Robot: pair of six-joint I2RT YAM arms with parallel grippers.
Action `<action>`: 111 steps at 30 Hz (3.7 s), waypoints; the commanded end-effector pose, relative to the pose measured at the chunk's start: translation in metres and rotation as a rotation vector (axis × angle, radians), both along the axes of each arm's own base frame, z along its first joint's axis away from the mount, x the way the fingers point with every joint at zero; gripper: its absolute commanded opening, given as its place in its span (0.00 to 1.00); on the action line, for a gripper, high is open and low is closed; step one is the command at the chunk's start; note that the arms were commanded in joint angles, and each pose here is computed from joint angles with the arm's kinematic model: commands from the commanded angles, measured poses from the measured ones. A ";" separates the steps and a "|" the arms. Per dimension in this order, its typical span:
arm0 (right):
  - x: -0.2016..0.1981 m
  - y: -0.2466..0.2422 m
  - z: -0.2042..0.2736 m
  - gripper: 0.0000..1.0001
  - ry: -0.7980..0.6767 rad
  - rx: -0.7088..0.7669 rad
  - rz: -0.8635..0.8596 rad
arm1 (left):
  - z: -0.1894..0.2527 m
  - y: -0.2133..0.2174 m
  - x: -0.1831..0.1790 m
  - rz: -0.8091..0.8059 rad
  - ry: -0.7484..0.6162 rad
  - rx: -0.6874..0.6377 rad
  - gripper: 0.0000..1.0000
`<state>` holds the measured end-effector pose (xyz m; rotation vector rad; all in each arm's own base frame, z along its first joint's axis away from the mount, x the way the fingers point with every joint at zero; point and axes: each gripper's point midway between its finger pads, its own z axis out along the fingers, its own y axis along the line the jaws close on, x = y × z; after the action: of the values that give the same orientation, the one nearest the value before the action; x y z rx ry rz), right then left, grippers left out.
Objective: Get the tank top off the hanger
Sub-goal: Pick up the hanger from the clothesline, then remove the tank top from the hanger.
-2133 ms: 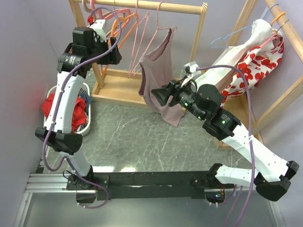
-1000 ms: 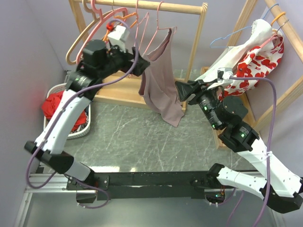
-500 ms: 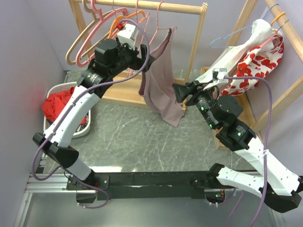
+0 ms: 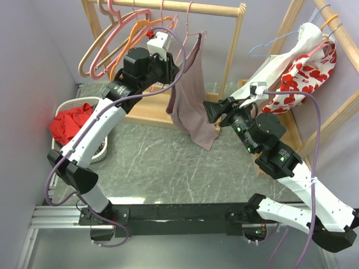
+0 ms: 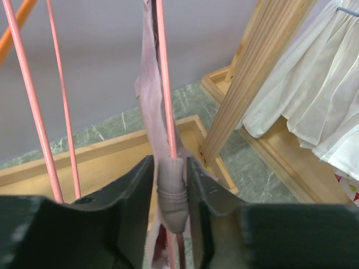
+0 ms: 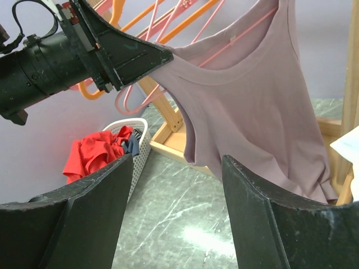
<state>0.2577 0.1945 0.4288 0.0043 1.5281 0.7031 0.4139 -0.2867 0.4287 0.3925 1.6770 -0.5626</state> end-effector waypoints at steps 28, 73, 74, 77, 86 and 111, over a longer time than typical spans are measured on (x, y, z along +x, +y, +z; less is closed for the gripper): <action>-0.003 -0.007 0.011 0.72 -0.025 0.056 -0.010 | 0.129 0.036 -0.070 0.036 -0.279 -0.158 0.01; 0.035 0.039 0.005 0.73 0.032 -0.098 0.033 | 0.054 0.091 -0.255 -0.278 0.069 -0.237 0.01; 0.036 0.039 0.002 0.71 0.048 -0.092 0.028 | 0.056 0.092 -0.256 -0.277 0.063 -0.241 0.01; 0.036 0.037 -0.002 0.67 0.079 -0.076 0.014 | 0.059 0.093 -0.255 -0.273 0.050 -0.249 0.01; 0.041 0.048 -0.021 0.64 0.126 -0.097 0.034 | 0.064 0.088 -0.264 -0.327 0.044 -0.264 0.01; 0.066 -0.016 -0.006 0.00 0.050 -0.156 -0.283 | 0.050 0.090 -0.289 -0.411 0.106 -0.211 0.01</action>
<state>0.3175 0.2152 0.3886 0.0104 1.6979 0.4453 0.1489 -0.1929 0.4585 0.4631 1.7024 -0.9855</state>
